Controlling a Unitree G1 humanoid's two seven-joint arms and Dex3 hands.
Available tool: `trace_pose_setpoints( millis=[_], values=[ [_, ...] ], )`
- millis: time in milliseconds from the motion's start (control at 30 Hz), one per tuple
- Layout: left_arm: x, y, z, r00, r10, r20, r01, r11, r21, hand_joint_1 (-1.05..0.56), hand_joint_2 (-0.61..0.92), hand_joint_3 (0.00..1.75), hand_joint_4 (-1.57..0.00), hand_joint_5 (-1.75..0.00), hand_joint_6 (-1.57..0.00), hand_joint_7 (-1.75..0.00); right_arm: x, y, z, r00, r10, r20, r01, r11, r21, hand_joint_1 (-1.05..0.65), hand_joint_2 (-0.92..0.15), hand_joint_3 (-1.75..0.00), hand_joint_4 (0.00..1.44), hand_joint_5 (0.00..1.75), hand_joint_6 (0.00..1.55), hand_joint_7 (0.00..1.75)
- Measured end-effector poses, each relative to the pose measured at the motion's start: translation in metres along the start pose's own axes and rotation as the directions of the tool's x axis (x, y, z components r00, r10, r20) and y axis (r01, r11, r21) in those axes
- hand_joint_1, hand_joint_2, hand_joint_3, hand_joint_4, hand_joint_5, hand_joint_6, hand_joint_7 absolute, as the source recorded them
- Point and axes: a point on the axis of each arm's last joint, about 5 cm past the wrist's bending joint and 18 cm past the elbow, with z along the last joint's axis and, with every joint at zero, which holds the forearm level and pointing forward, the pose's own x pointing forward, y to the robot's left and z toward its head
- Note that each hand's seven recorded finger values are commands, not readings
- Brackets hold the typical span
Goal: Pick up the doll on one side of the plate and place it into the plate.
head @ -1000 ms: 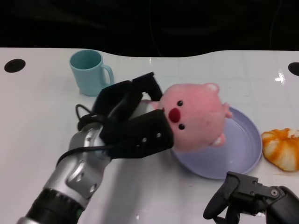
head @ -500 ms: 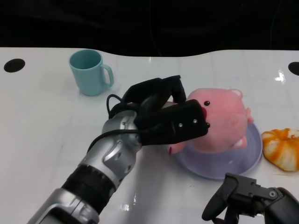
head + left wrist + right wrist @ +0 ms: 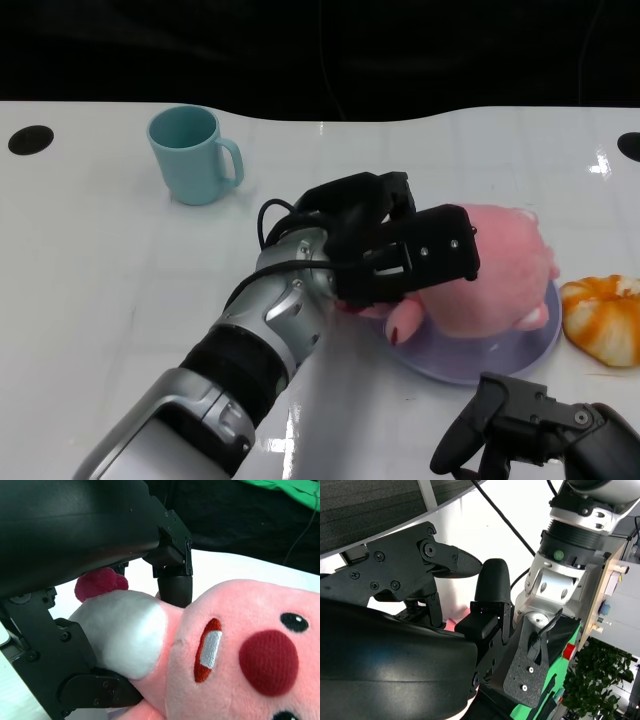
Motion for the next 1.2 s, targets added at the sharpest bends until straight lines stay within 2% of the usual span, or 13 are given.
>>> trace_pose_setpoints(
  millis=[33,67,100,133,167,233,367,500,667,933,1200],
  values=[
    [0.0,0.0,0.0,1.0,-0.023,0.006,0.023,1.0,-0.014,-0.31,0.77,0.41,-0.65,-1.59,-0.68,-0.56,0.0,0.0,0.0,1.0,0.0,0.0,0.0,1.0,0.0,-0.25,-0.73,-0.73,0.66,1.6,0.59,1.31],
    [0.0,0.0,0.0,0.999,-0.051,0.016,0.051,0.998,-0.031,-0.35,0.84,0.28,-0.59,-1.47,-0.65,-0.4,0.0,0.0,0.0,1.0,0.0,0.0,0.0,1.0,0.0,-0.25,-0.73,-0.73,0.66,1.6,0.59,1.31],
    [0.0,0.0,0.0,0.997,-0.076,0.029,0.077,0.996,-0.044,-0.4,0.88,0.23,-0.46,-1.3,-0.6,-0.28,0.0,0.0,0.0,1.0,0.0,0.0,0.0,1.0,0.0,-0.25,-0.73,-0.73,0.66,1.6,0.59,1.31],
    [0.0,0.001,0.0,0.995,-0.096,0.039,0.098,0.994,-0.045,-0.51,0.9,0.22,-0.25,-0.96,-0.48,-0.15,0.0,0.0,0.0,1.0,0.0,0.0,0.0,1.0,0.0,-0.25,-0.73,-0.73,0.66,1.6,0.59,1.31],
    [0.0,0.003,0.0,0.993,-0.112,0.047,0.114,0.992,-0.048,-0.56,0.91,0.23,-0.18,-0.75,-0.42,-0.09,0.0,0.0,0.0,1.0,-0.001,0.0,0.001,1.0,0.0,-0.25,-0.73,-0.73,0.66,1.6,0.59,1.31],
    [-0.002,0.006,0.003,0.989,-0.126,0.077,0.129,0.991,-0.042,-0.69,0.92,0.27,-0.04,-0.5,-0.27,-0.02,0.0,0.0,0.0,1.0,-0.002,-0.001,0.002,1.0,-0.001,-0.26,-0.73,-0.72,0.66,1.6,0.59,1.31],
    [-0.005,0.016,0.01,0.984,-0.11,0.14,0.11,0.994,0.011,-0.85,0.92,0.37,0.0,-0.18,-0.12,-0.01,0.0,-0.001,-0.001,1.0,-0.005,-0.005,0.005,1.0,0.001,-0.26,-0.73,-0.72,0.66,1.6,0.59,1.31],
    [-0.01,0.019,0.011,0.98,-0.094,0.178,0.085,0.995,0.055,-0.95,0.92,0.46,0.0,-0.04,-0.05,0.0,-0.001,-0.002,-0.002,1.0,-0.006,-0.007,0.006,1.0,0.006,-0.25,-0.74,-0.71,0.66,1.6,0.59,1.31],
    [-0.013,0.02,0.007,0.979,-0.083,0.186,0.068,0.994,0.083,-0.97,0.92,0.48,0.0,-0.02,-0.04,0.0,-0.001,-0.002,-0.002,1.0,-0.004,-0.008,0.004,1.0,0.011,-0.25,-0.74,-0.71,0.65,1.61,0.59,1.31],
    [-0.036,0.042,0.001,0.966,-0.051,0.252,0.021,0.992,0.121,-0.95,0.92,0.49,-0.02,-0.02,-0.04,0.0,-0.001,-0.004,-0.003,1.0,0.0,-0.004,0.0,1.0,0.011,-0.26,-0.75,-0.69,0.65,1.6,0.58,1.3],
    [-0.062,0.053,-0.017,0.962,-0.017,0.274,-0.004,0.997,0.074,-0.93,0.92,0.44,-0.05,-0.06,-0.08,-0.02,-0.001,-0.006,-0.003,1.0,-0.004,-0.006,0.004,1.0,0.003,-0.26,-0.75,-0.68,0.65,1.6,0.58,1.31]
  ],
)
